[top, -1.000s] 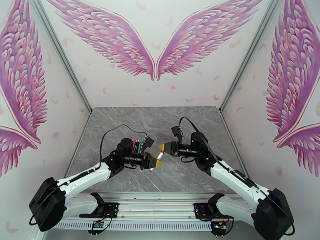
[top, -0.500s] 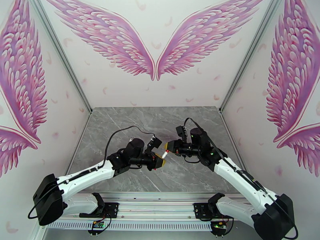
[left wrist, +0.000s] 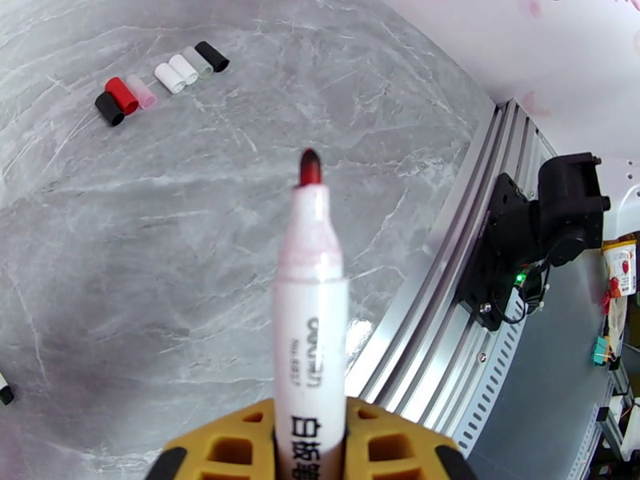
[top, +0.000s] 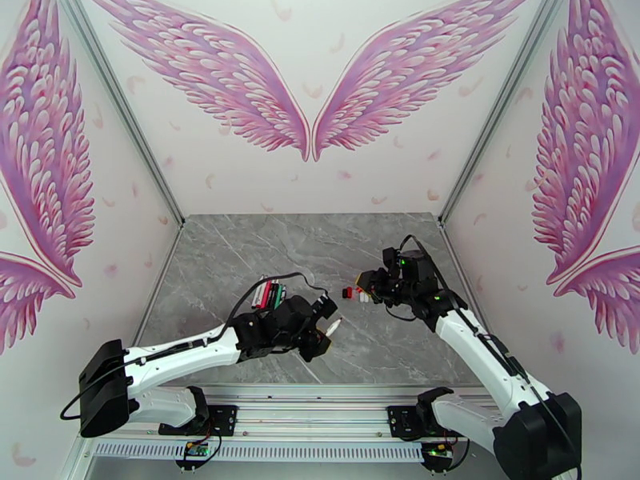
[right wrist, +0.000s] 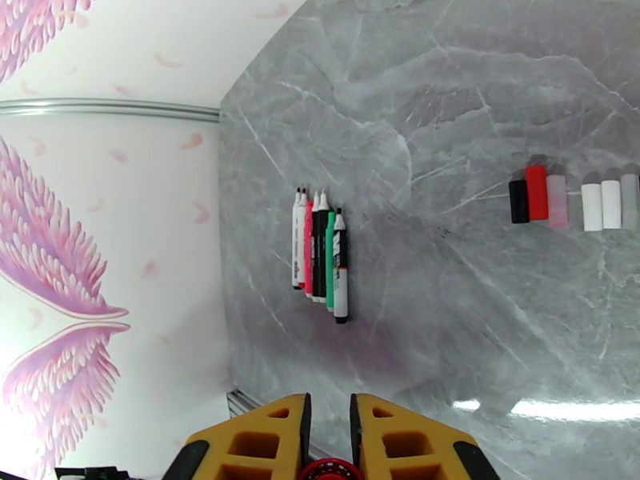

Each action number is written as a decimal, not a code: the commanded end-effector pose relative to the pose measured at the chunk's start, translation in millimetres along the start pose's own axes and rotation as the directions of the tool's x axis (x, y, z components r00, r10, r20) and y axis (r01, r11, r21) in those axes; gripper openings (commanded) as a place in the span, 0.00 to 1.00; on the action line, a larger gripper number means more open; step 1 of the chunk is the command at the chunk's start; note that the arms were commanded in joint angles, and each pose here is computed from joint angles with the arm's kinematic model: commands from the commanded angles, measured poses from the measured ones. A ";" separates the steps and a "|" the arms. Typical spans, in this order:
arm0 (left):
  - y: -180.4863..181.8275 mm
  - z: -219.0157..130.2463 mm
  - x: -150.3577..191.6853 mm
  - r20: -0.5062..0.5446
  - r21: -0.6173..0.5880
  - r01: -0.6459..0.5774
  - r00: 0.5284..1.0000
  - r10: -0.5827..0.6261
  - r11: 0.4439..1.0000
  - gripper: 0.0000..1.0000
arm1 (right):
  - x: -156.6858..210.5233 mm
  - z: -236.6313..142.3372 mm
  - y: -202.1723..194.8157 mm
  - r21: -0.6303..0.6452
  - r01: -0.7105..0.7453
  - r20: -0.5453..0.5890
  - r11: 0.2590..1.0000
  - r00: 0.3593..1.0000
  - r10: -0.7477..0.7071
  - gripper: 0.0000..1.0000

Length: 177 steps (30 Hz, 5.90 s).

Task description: Open the pen caps

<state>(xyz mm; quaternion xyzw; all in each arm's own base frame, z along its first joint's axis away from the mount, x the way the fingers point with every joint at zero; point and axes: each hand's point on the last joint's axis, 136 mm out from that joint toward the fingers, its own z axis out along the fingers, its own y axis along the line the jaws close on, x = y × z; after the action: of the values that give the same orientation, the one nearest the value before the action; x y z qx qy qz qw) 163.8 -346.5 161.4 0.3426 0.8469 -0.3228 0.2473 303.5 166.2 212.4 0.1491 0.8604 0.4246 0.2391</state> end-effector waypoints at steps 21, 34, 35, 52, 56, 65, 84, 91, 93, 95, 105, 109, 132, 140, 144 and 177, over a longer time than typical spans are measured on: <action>33.6 -45.6 -49.3 0.289 0.131 0.239 0.919 -0.267 0.962 0.00 | 7.9 -27.1 -63.7 0.303 0.235 -0.039 0.924 0.971 -0.234 0.10; 63.0 -50.3 -36.1 0.317 0.043 0.281 0.906 -0.280 0.959 0.00 | -41.1 -14.4 -107.5 0.516 0.278 -0.159 0.810 0.960 -0.229 0.11; 65.0 -50.3 -36.1 0.319 0.039 0.283 0.906 -0.280 0.958 0.00 | -45.3 -11.4 -112.2 0.532 0.280 -0.167 0.799 0.960 -0.225 0.11; 78.0 -36.0 -25.7 0.284 0.022 0.285 0.917 -0.279 0.958 0.00 | -72.6 36.9 -194.5 0.634 0.314 -0.363 0.707 0.928 -0.086 0.17; 75.0 -33.8 -26.3 0.274 0.040 0.277 0.921 -0.277 0.960 0.01 | -71.9 41.5 -204.3 0.631 0.302 -0.375 0.714 0.925 -0.060 0.19; 84.5 -32.4 -19.3 0.251 -0.021 0.291 0.928 -0.276 0.957 0.01 | -69.4 54.3 -211.9 0.615 0.288 -0.385 0.734 0.922 -0.039 0.20; 85.6 -24.9 -21.9 0.227 -0.026 0.285 0.935 -0.272 0.958 0.00 | -60.7 64.4 -216.8 0.590 0.272 -0.409 0.761 0.913 -0.009 0.25; 85.3 -24.2 -20.4 0.224 -0.023 0.287 0.935 -0.275 0.958 0.00 | -59.2 64.7 -214.9 0.582 0.265 -0.407 0.769 0.914 -0.007 0.27; 85.5 -24.3 -20.1 0.225 -0.022 0.289 0.934 -0.277 0.957 0.00 | -59.2 64.7 -212.6 0.576 0.261 -0.404 0.775 0.915 -0.009 0.27; 85.4 -24.1 -19.7 0.225 -0.020 0.290 0.934 -0.278 0.957 0.00 | -58.7 65.4 -210.5 0.567 0.259 -0.403 0.782 0.915 -0.011 0.27; 85.9 -22.4 -17.7 0.219 -0.019 0.296 0.933 -0.285 0.955 0.00 | -58.7 66.3 -202.7 0.543 0.247 -0.388 0.803 0.922 -0.021 0.27; 86.3 -21.3 -17.4 0.218 -0.018 0.301 0.932 -0.290 0.953 0.00 | -59.1 65.0 -200.7 0.539 0.244 -0.378 0.806 0.925 -0.028 0.27; 85.6 -18.0 -15.6 0.215 0.003 0.331 0.921 -0.324 0.944 0.02 | -55.5 68.4 -197.5 0.519 0.232 -0.379 0.823 0.925 -0.021 0.28; 85.4 -17.0 -15.5 0.214 0.007 0.336 0.919 -0.330 0.942 0.03 | -54.6 70.3 -198.4 0.519 0.234 -0.383 0.822 0.924 -0.022 0.28; 85.9 -15.8 -15.6 0.211 0.006 0.336 0.920 -0.330 0.942 0.03 | -52.6 73.1 -196.3 0.506 0.238 -0.393 0.829 0.919 -0.024 0.28; 113.3 -31.5 -8.5 0.214 -0.194 0.389 0.913 -0.348 0.901 0.05 | -14.9 3.8 -81.4 0.220 0.265 -0.099 0.939 0.964 -0.249 0.93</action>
<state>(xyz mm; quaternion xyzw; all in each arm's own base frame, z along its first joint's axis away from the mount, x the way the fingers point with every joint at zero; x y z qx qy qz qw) 236.1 -273.3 134.1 0.1263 0.8968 -0.3231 0.2745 317.2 96.8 133.1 0.0568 0.9439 0.2377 0.2221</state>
